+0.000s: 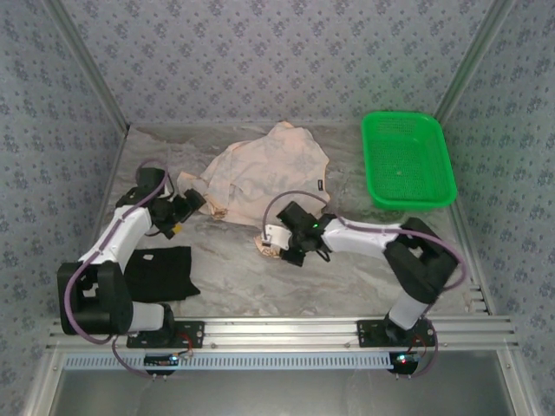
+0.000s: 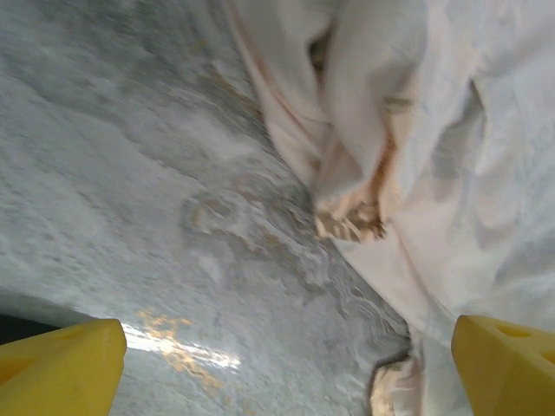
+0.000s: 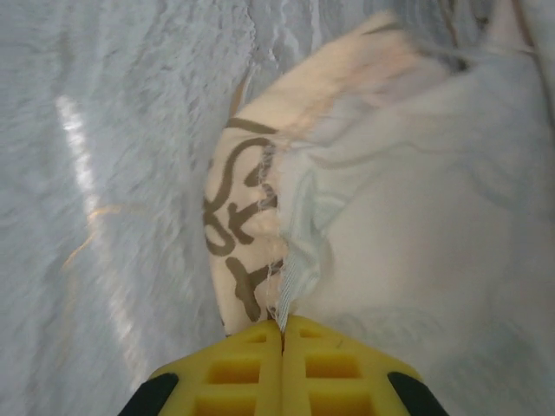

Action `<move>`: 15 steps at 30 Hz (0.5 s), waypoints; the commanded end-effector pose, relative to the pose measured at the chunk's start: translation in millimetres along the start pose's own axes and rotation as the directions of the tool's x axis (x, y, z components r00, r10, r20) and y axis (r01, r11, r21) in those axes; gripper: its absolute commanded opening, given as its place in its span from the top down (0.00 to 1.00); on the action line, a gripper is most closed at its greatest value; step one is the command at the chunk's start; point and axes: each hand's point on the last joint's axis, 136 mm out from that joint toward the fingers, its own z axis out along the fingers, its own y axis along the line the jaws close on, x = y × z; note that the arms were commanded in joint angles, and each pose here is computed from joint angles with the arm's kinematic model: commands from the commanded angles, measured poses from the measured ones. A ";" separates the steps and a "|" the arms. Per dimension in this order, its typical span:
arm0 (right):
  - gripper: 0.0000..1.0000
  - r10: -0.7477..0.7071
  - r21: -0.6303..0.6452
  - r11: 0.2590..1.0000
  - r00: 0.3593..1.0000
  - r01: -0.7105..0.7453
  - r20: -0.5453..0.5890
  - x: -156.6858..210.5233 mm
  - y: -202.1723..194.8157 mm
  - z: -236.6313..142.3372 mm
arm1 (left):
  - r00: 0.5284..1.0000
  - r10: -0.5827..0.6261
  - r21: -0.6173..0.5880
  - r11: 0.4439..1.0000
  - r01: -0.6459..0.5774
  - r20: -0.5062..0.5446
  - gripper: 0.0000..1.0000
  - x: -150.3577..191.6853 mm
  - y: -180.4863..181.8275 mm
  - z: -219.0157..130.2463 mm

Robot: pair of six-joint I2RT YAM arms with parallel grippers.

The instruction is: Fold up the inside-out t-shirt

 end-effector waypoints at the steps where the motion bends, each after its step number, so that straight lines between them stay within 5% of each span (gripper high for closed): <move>1: 1.00 0.121 -0.072 0.991 0.984 -0.113 0.130 -16.5 10.9 -69.3 | 0.997 0.078 0.059 0.995 -0.079 0.019 0.04 7.6 -32.2 -11.7; 7: 1.00 0.224 -0.091 0.975 0.862 -0.205 0.454 -56.4 -20.8 -172.5 | 0.983 0.179 0.057 0.982 -0.182 0.052 0.09 15.1 -53.5 -18.0; 10: 1.00 0.186 -0.002 0.976 0.835 -0.216 0.518 -64.9 -54.2 -200.9 | 0.874 0.466 0.126 0.867 -0.483 0.139 0.10 29.3 -99.6 -25.3; 12: 1.00 0.196 0.026 0.969 0.826 -0.246 0.529 -65.9 -71.8 -212.3 | 0.688 0.680 0.117 0.684 -0.720 0.254 0.09 49.1 -131.5 -33.6; 13: 1.00 0.209 0.033 0.963 0.823 -0.266 0.529 -64.2 -79.4 -216.1 | 0.528 0.787 0.108 0.524 -0.845 0.318 0.07 67.3 -146.5 -35.8; 15: 1.00 0.246 0.034 0.951 0.822 -0.306 0.513 -58.3 -89.1 -219.2 | 0.135 0.896 0.043 0.129 -0.991 0.424 0.07 106.8 -161.9 -34.3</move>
